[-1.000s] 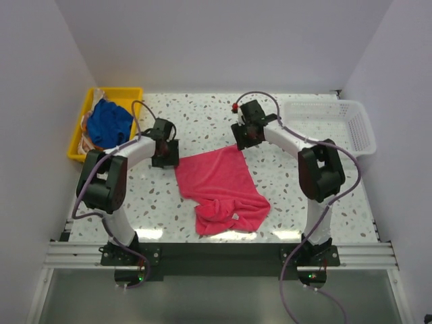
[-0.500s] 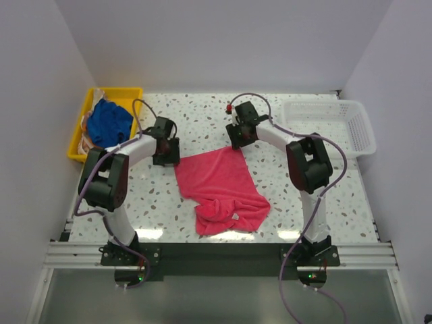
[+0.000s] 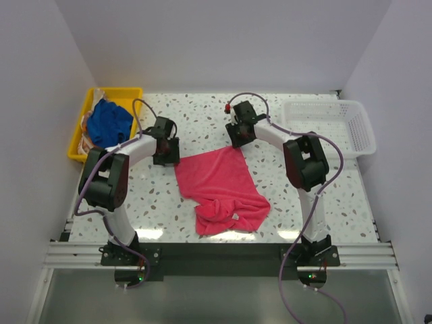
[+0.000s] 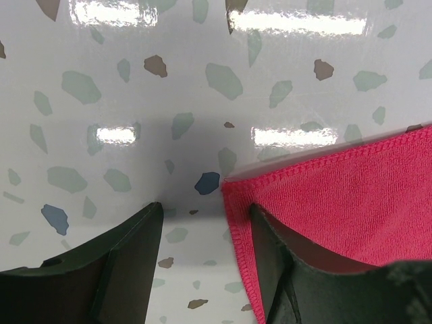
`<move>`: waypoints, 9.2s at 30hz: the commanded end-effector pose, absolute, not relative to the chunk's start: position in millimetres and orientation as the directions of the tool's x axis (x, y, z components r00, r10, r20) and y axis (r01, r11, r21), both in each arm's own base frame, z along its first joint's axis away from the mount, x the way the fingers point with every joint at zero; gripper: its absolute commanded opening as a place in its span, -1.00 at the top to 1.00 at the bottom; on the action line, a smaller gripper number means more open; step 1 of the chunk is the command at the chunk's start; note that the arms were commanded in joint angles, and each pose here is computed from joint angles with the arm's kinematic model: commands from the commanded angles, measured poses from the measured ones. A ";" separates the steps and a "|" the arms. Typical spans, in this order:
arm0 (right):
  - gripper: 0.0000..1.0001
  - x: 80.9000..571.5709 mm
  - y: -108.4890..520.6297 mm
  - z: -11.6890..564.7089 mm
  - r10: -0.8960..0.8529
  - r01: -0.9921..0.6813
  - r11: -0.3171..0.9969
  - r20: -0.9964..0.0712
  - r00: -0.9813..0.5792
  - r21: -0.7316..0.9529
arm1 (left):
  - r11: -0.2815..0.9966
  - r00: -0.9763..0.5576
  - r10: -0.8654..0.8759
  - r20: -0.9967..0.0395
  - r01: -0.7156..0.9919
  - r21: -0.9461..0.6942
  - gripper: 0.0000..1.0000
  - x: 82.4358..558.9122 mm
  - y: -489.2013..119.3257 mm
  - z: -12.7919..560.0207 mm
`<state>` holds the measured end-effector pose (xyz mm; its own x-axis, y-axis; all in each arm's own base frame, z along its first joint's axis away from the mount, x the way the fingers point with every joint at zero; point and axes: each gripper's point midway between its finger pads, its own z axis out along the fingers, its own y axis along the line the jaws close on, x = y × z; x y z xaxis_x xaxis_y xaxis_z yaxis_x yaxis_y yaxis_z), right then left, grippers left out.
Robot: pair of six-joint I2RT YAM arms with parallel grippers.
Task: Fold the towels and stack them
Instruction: Flatten out the crumpled towel, then fold the towel
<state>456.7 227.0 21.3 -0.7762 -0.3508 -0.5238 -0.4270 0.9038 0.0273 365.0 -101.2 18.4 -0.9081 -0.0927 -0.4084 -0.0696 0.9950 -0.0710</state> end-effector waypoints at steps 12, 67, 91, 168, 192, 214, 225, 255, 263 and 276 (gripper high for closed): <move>0.88 428.2 218.8 -10.2 -0.435 -0.480 0.877 -0.382 -0.815 0.026 | 0.990 -0.898 -0.119 -0.423 -0.073 -0.123 -0.21 370.9 -113.1 23.6; 1.00 451.8 158.6 460.8 -0.117 -0.293 0.953 -0.988 -0.105 -0.082 | 0.994 0.026 0.076 -0.997 0.073 0.078 1.00 431.3 -100.0 492.1; 1.00 264.3 105.5 605.4 0.011 -0.370 0.925 -0.969 0.247 -0.084 | 0.974 0.295 -0.008 -0.956 0.219 0.059 1.00 257.6 -77.1 611.4; 1.00 399.3 182.7 181.7 -0.285 -0.435 0.900 -0.714 -0.640 0.031 | 0.990 -0.682 -0.055 -0.729 0.055 -0.127 1.00 418.5 -69.9 183.8; 1.00 332.6 191.9 34.8 -0.211 -0.330 0.919 -0.436 -0.875 0.216 | 0.978 -0.897 -0.118 -0.425 -0.031 -0.207 1.00 309.7 -90.2 30.3; 1.00 344.8 184.3 128.0 -0.206 -0.358 0.920 -0.583 -0.786 0.157 | 0.980 -0.795 -0.174 -0.581 -0.084 -0.178 1.00 321.4 -84.3 130.6; 1.00 325.1 177.4 64.2 -0.199 -0.325 0.931 -0.511 -0.836 0.168 | 0.974 -0.850 -0.208 -0.485 -0.135 -0.181 1.00 284.2 -88.6 55.5; 1.00 333.7 179.7 81.4 -0.216 -0.350 0.924 -0.543 -0.811 0.155 | 0.975 -0.814 -0.212 -0.540 -0.143 -0.167 1.00 282.6 -93.7 73.4; 1.00 319.8 178.9 107.5 -0.171 -0.341 0.920 -0.584 -0.794 0.194 | 0.975 -0.820 -0.213 -0.532 -0.139 -0.176 1.00 265.0 -94.8 91.7; 1.00 302.9 179.2 41.2 -0.170 -0.302 0.928 -0.474 -0.864 0.219 | 0.960 -0.880 -0.242 -0.409 -0.154 -0.236 1.00 228.6 -110.2 25.1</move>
<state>290.9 188.3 47.8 -0.8703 -0.1841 -0.4569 -0.3299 0.9066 0.2632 230.6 -119.2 39.4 -0.8783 -0.2331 -0.4174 -0.1230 0.9539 -0.2738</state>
